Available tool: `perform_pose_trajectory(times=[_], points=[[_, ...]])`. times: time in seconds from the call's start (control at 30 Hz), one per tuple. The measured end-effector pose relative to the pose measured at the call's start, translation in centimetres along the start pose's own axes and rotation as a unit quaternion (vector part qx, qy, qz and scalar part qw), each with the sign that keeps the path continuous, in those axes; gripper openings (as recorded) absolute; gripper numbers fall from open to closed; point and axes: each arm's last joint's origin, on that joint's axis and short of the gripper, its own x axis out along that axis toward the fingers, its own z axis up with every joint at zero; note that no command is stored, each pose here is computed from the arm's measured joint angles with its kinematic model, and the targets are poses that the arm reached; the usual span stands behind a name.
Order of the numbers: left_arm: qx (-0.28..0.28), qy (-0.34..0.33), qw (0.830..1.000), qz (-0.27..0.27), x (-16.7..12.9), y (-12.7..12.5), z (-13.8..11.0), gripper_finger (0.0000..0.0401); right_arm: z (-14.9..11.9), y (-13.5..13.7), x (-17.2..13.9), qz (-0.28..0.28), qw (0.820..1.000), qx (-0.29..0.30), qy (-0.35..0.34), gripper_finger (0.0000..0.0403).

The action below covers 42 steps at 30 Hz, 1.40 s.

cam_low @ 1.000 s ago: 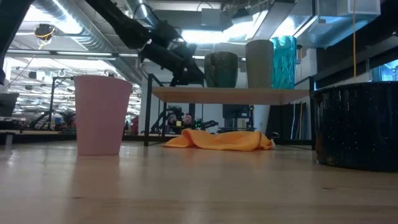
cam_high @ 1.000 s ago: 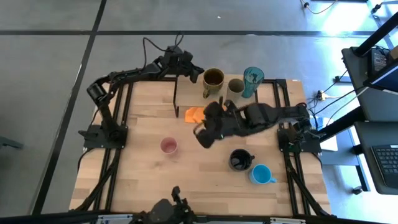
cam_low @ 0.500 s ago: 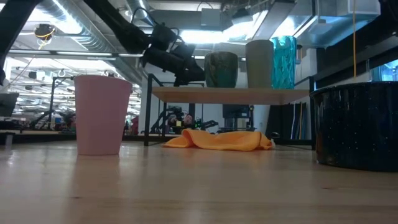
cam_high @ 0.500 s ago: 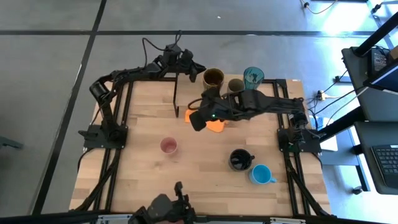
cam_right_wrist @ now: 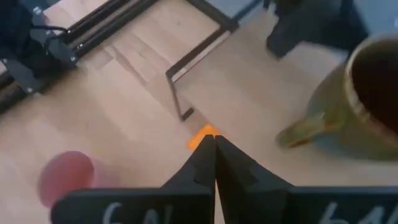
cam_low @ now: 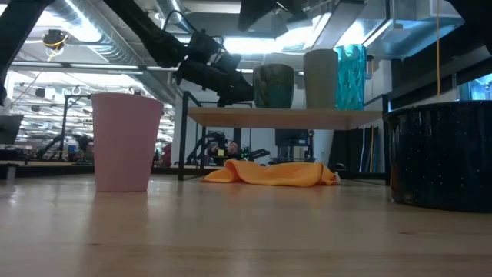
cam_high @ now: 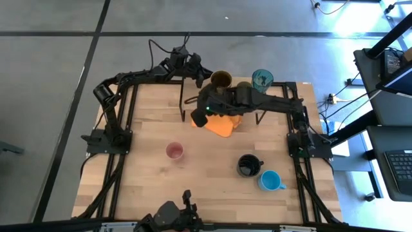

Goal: Stack small to large cups/mugs on shelf
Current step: Put the brown mug on the shelf

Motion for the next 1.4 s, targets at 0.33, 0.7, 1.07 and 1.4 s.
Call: perform_pose_trajectory(times=[0.33,0.7,1.07,1.4], points=[[0.023,0.003,1.0,-0.01,0.0,-0.1,0.0,0.0075,1.6,-1.6,2.3,0.026,0.986,-0.163,0.013,0.0002],[0.005,0.029,1.0,-0.005,0.8,0.6,-1.3,0.0075,0.9,-0.3,7.6,-0.014,0.974,-0.223,0.022,0.0002],[0.01,0.027,1.0,0.0,1.1,0.0,-1.4,0.0075,0.8,-0.7,7.9,-0.079,0.961,-0.264,0.015,0.0002],[0.013,0.03,0.999,-0.008,1.6,-0.8,-1.5,0.0075,0.1,-1.0,7.7,-0.091,0.958,-0.267,0.048,0.0003]])
